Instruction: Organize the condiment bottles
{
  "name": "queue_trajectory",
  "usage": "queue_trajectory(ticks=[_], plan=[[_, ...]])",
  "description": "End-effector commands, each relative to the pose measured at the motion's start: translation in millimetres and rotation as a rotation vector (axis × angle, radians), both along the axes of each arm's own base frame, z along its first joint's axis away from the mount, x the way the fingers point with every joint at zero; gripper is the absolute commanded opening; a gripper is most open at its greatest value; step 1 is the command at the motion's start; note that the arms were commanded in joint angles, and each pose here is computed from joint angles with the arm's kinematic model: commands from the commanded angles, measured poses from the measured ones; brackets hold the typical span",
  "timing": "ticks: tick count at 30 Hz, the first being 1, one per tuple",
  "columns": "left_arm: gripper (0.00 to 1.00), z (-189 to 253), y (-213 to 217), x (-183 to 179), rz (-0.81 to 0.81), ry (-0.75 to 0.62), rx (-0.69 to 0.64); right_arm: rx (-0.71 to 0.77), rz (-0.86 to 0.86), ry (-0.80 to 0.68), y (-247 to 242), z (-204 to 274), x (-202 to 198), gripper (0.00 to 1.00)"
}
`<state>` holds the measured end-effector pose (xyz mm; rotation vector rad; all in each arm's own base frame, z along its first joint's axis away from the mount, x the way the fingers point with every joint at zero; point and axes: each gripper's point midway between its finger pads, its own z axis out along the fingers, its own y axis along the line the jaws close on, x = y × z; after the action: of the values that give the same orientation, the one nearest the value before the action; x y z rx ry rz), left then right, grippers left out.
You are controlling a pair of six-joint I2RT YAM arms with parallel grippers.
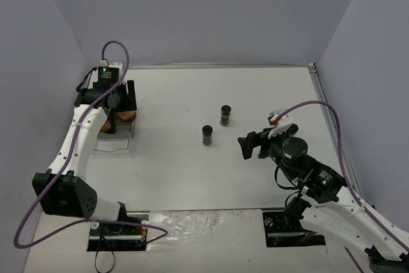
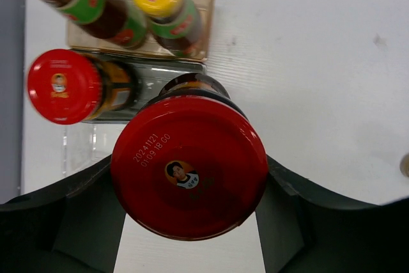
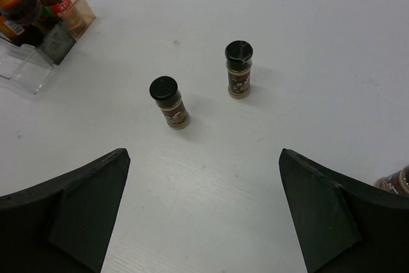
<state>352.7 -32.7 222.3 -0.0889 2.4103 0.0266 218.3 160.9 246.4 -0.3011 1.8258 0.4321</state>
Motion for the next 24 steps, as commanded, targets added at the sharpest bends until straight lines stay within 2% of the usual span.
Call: queue_trajectory(ticks=[1, 7, 12, 24], plan=[[0.0, 45.2, 36.0, 22.1, 0.091, -0.167, -0.01, 0.047, 0.006, -0.04, 4.8, 13.3, 3.7, 1.0], [0.0, 36.1, 63.1, 47.8, 0.178, -0.218, -0.041, 0.053, 0.013, -0.041, 4.1, 11.8, 1.2, 1.0], [0.0, 30.1, 66.0, 61.8, 0.182, -0.236, -0.06, 0.07, 0.023, -0.035, 4.5, 9.1, -2.4, 1.0], [0.0, -21.0, 66.6, 63.7, 0.211, -0.145, -0.065, 0.074, 0.018, -0.02, 3.1, 0.1, -4.2, 1.0]])
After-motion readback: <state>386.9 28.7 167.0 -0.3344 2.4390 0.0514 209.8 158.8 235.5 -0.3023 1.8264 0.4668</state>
